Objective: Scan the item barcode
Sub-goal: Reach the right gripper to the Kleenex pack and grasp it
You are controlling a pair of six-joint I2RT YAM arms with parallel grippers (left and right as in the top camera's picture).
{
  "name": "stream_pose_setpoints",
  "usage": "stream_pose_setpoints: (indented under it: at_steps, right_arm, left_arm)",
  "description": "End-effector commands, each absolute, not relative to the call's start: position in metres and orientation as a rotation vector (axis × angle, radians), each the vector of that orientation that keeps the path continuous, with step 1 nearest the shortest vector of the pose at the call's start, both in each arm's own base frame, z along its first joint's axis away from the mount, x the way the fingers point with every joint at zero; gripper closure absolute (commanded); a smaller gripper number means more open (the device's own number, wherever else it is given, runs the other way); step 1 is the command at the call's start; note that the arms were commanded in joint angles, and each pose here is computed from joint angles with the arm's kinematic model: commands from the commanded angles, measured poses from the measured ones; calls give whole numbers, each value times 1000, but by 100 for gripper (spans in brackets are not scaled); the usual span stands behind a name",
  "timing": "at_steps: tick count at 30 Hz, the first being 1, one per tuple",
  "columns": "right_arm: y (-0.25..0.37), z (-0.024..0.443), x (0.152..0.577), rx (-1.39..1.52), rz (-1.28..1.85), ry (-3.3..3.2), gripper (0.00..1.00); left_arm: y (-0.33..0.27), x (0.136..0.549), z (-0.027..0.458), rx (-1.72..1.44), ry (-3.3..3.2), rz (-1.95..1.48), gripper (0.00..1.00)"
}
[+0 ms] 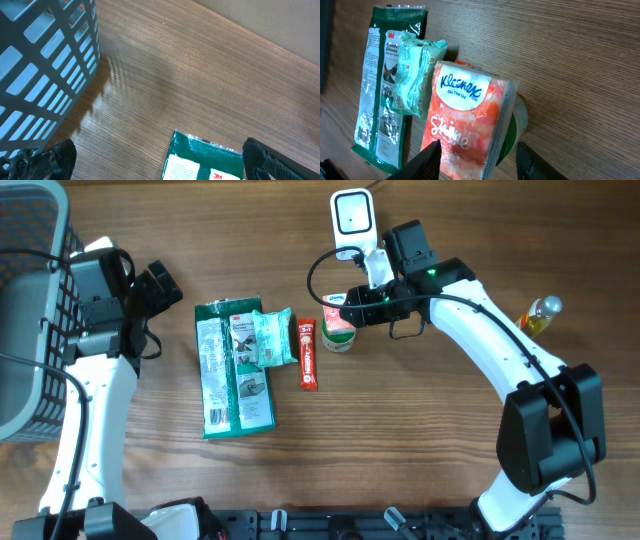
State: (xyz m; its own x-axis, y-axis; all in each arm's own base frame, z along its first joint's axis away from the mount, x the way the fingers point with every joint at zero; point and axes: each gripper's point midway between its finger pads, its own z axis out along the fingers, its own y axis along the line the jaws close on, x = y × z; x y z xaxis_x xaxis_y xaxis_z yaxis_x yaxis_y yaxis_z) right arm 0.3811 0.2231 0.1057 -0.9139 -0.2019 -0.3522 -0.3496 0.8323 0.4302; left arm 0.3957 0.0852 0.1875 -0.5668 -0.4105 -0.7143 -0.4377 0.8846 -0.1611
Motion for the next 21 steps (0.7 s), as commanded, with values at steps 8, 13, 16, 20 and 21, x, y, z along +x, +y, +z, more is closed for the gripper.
stream_pose_setpoints:
  at_steps: [8,13,16,20,21]
  right_arm:
    - [228,99,376,-428,752,2741,51]
    - [228,91,374,-424,751,2765,56]
    - [228,89,375,-423,750,2768,58]
    - [228,88,373,-419,751,2776,58]
    - [228,88,373,-421,751,2776,58]
  left_arm:
    - [88,397,196,-598,2219,53,0]
    - [88,397,196,-599,2219,53,0]
    - [88,397,196,-599,2219,53,0]
    - [88,397,196,-599,2219,53,0]
    - [88,397,196,-598,2219,53,0]
